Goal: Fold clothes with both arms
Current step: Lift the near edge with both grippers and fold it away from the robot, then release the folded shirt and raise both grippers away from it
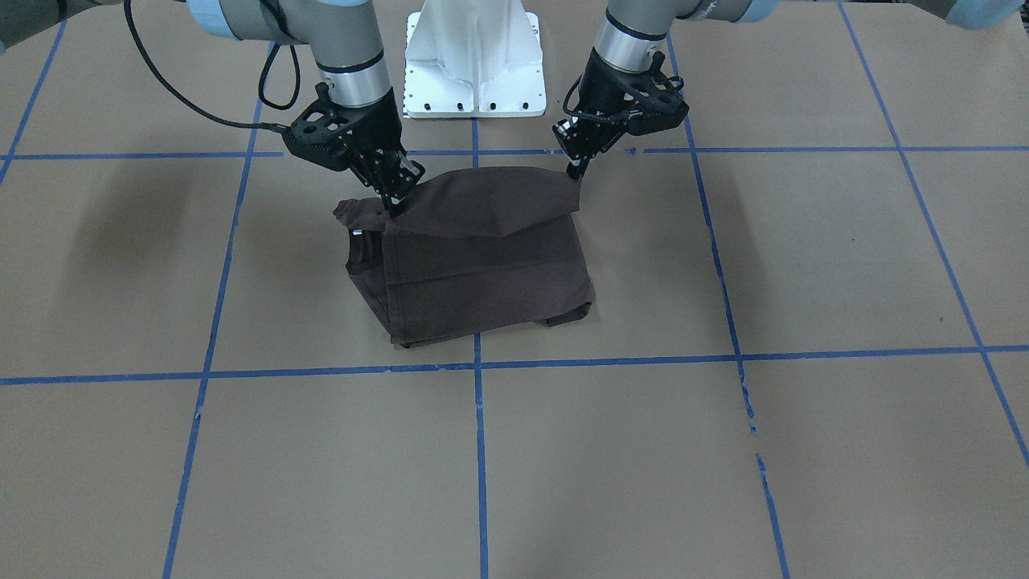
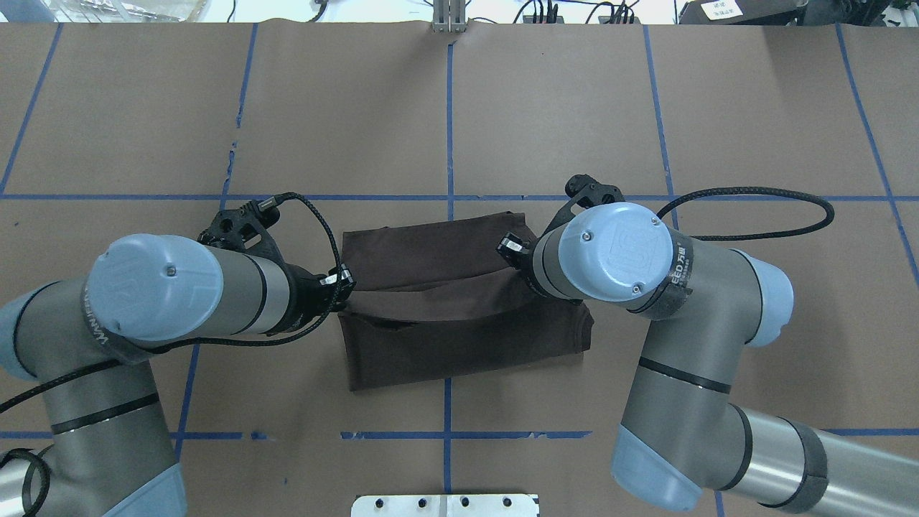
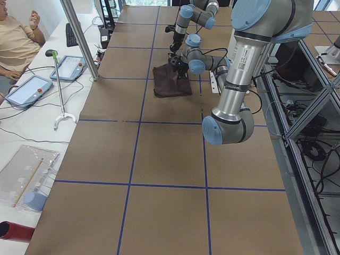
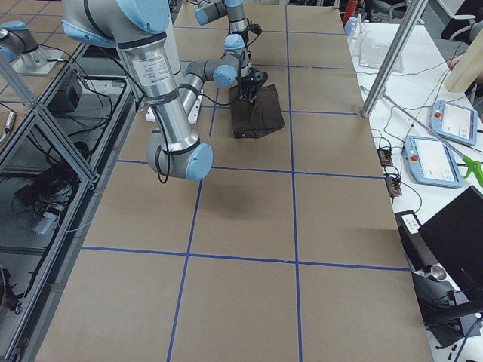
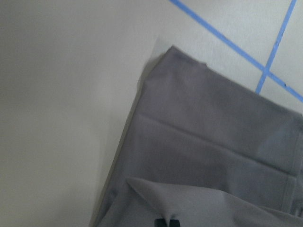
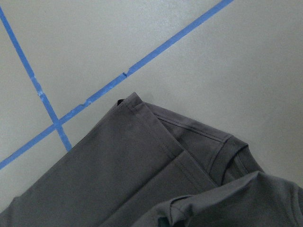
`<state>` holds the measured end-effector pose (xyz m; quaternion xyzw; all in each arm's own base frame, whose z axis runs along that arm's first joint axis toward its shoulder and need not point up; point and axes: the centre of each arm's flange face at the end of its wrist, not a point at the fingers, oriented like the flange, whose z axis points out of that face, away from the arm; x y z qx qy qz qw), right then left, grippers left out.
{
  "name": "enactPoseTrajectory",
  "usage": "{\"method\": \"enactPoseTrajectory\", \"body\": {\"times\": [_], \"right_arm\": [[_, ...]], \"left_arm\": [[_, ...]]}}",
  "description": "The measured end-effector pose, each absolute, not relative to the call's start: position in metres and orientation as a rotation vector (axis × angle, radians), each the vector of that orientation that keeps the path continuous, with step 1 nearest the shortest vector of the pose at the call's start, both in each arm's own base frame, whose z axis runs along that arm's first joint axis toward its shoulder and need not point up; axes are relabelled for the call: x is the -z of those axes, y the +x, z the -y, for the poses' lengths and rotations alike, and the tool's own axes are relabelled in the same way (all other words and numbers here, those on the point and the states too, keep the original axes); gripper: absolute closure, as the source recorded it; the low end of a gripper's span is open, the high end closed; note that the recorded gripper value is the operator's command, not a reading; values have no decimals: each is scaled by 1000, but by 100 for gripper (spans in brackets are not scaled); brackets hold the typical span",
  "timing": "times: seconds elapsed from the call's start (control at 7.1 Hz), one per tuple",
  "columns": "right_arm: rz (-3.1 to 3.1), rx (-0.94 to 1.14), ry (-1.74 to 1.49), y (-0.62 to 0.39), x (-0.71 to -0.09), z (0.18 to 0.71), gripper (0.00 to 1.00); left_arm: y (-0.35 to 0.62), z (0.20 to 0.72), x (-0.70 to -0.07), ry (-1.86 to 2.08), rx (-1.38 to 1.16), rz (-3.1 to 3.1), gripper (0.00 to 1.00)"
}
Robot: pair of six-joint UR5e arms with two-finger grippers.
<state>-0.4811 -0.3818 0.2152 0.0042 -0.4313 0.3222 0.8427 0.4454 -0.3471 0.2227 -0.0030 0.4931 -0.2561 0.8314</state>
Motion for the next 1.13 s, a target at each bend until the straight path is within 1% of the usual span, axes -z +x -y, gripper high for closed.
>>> {"method": "enactPoseTrajectory", "body": {"times": [0.14,0.28,0.42,0.56,0.7,0.84,1.13], "right_arm": [[912,-689,9,-487,-221,396,99],[904,-698,14,-498,-225,413,1],[904,-708,21,-517,-229,440,0],[917,-700,38,-535,-235,476,0],[936,-663,53,-536,-241,518,0],[964,-618,37,-522,-241,547,0],[987,-581,5,-502,-249,558,0]], "left_arm": [[456,362,-233,10,545,-1049,100],[468,382,-246,25,560,-1051,70],[480,412,-261,47,581,-1043,12],[483,451,-278,91,595,-1034,0],[472,491,-292,145,603,-1036,0],[460,511,-294,167,599,-1060,0],[438,507,-282,140,549,-1121,0]]}}
